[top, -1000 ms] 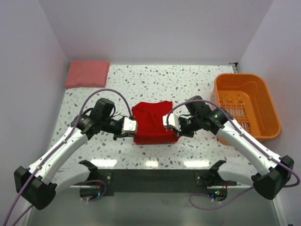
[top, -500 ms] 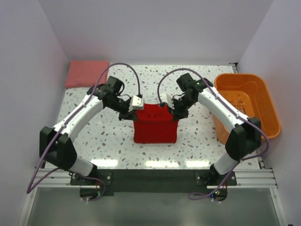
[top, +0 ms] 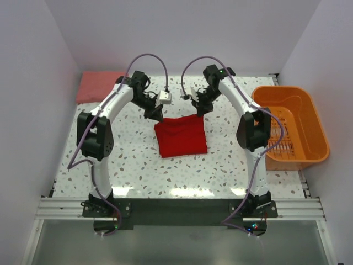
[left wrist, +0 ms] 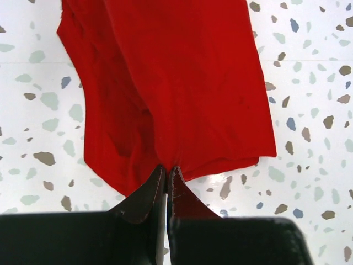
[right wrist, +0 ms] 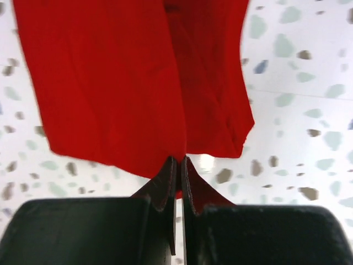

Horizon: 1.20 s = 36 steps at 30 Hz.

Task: Fold and stack the t-shirts
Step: Fold the tshirt

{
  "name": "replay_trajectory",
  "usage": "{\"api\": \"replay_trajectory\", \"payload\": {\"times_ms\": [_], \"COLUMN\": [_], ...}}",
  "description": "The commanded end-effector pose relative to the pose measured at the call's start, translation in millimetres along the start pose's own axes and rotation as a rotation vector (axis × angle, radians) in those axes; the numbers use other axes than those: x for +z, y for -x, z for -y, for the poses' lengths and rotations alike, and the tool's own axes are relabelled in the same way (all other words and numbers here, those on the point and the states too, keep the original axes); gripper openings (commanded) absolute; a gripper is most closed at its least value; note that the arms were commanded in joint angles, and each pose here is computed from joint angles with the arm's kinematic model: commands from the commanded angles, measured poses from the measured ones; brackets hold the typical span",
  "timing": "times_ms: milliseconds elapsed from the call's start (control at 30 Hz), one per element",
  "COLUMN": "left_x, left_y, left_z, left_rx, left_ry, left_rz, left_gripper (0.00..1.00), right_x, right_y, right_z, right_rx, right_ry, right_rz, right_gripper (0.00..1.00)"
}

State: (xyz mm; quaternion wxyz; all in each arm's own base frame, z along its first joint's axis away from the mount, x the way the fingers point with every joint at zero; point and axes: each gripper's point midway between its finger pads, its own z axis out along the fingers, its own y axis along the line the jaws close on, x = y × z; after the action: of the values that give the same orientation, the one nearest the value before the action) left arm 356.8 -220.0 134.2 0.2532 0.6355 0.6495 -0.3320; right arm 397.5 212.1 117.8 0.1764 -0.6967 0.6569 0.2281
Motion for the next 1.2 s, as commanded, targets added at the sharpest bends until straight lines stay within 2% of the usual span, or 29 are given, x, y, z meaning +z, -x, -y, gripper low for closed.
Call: {"api": "replay_trajectory", "payload": {"times_ms": [0,167,333,400,433,600,700,867,967,1033,1167], "left_x": [-8,-4,7,11,14,25,34,42,44,42,28], "left_y": [13,-4,-32,-44,-53,-75,-91,-109,-114,-117,-98], "left_z": [-23,-49,-69,-78,-80,-109,-120,-122,-116,-118,-129], "left_rx": [0.025,-0.033,-0.129,-0.177,-0.203,-0.308,-0.379,-0.441,-0.479,-0.507,-0.626], "left_ry": [0.019,0.039,0.057,0.081,0.089,0.201,0.236,0.248,0.239,0.267,0.286], "left_rz": [0.052,0.050,0.039,0.032,0.022,0.019,-0.001,-0.052,-0.061,-0.054,0.065], "left_gripper": [0.00,0.00,0.00,0.00,0.00,0.00,0.00,0.00,0.00,0.02,0.03], "right_x": [-15,5,24,30,35,51,62,88,90,87,70], "right_y": [2,-12,-12,-11,-16,-25,-32,-52,-59,-52,-23], "right_z": [-30,1,43,58,61,87,92,76,67,65,61], "right_rx": [0.027,0.016,0.028,0.035,0.049,0.111,0.164,0.226,0.278,0.299,0.429], "right_ry": [0.134,0.094,-0.024,-0.075,-0.083,-0.184,-0.212,-0.157,-0.145,-0.137,-0.133], "right_rz": [-0.002,-0.016,0.015,0.028,0.011,0.007,-0.004,-0.087,-0.120,-0.094,0.003], "right_gripper": [0.00,0.00,0.00,0.00,0.07,0.04,0.04,0.06,0.11,0.20,0.20]}}
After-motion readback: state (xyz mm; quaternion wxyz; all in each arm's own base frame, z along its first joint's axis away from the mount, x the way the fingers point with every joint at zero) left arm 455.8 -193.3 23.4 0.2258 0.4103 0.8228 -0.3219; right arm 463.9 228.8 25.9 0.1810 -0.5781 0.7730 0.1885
